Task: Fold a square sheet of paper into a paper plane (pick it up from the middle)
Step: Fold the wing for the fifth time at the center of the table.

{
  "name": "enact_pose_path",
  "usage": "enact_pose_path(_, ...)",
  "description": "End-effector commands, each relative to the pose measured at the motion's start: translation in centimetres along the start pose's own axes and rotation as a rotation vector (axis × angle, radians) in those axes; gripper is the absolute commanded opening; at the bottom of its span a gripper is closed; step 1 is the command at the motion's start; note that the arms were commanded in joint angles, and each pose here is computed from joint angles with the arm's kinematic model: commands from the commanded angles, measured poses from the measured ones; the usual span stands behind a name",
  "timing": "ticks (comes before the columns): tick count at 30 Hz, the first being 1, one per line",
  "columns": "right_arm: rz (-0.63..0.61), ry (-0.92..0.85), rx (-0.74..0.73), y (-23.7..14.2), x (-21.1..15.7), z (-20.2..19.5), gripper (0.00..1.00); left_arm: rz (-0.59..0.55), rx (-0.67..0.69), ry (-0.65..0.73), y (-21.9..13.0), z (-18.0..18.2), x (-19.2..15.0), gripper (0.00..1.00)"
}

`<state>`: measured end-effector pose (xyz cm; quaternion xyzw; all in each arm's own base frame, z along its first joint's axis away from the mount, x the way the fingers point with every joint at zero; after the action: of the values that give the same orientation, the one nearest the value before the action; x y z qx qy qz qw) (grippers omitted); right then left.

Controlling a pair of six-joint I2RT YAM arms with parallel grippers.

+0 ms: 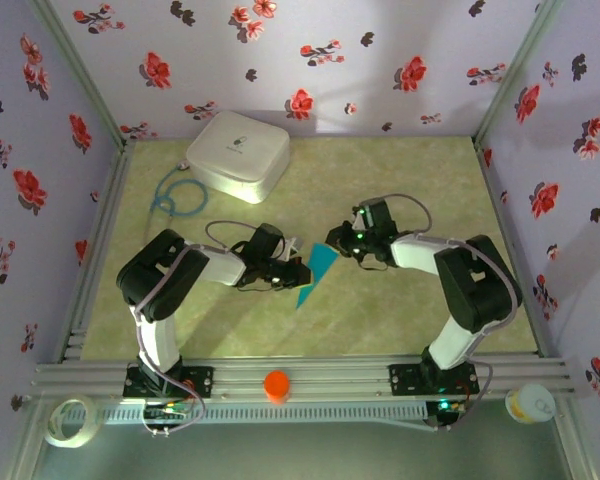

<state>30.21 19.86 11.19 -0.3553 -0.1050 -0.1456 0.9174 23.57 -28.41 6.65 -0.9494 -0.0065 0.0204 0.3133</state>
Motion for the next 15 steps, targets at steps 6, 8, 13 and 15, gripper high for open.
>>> enact_pose_path(6, 0.067, 0.044, -0.025, 2.3, -2.8, -1.1, 0.05, 0.119, 0.176, -0.124, 1.2, 3.9, -3.6, 0.00)
enact_pose_path(8, 0.088, 0.046, -0.094, 2.2, -3.1, -1.9, 0.04, 0.116, 0.169, -0.122, 1.0, 3.6, -3.5, 0.00)
enact_pose_path(13, 0.143, 0.032, -0.250, 1.9, -4.2, -3.9, 0.01, 0.103, 0.150, -0.100, 0.7, 2.1, -3.1, 0.00)
enact_pose_path(15, 0.144, 0.039, -0.259, 1.8, -4.4, -4.4, 0.01, 0.096, 0.142, -0.087, 0.6, 1.3, -3.0, 0.00)
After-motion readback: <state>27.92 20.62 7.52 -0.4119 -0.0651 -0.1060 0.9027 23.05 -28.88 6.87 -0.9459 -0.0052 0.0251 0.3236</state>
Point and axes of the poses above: each hand's point on the last joint's axis, 136 mm out from that joint toward the fingers, its own y axis out along the fingers, its own z axis along the line the jaws close on, x = y × z, the point moved 8 cm from there along -y, back along the fingers, and after that the axes turned 12 degrees about -y, right-handed, at the moved point
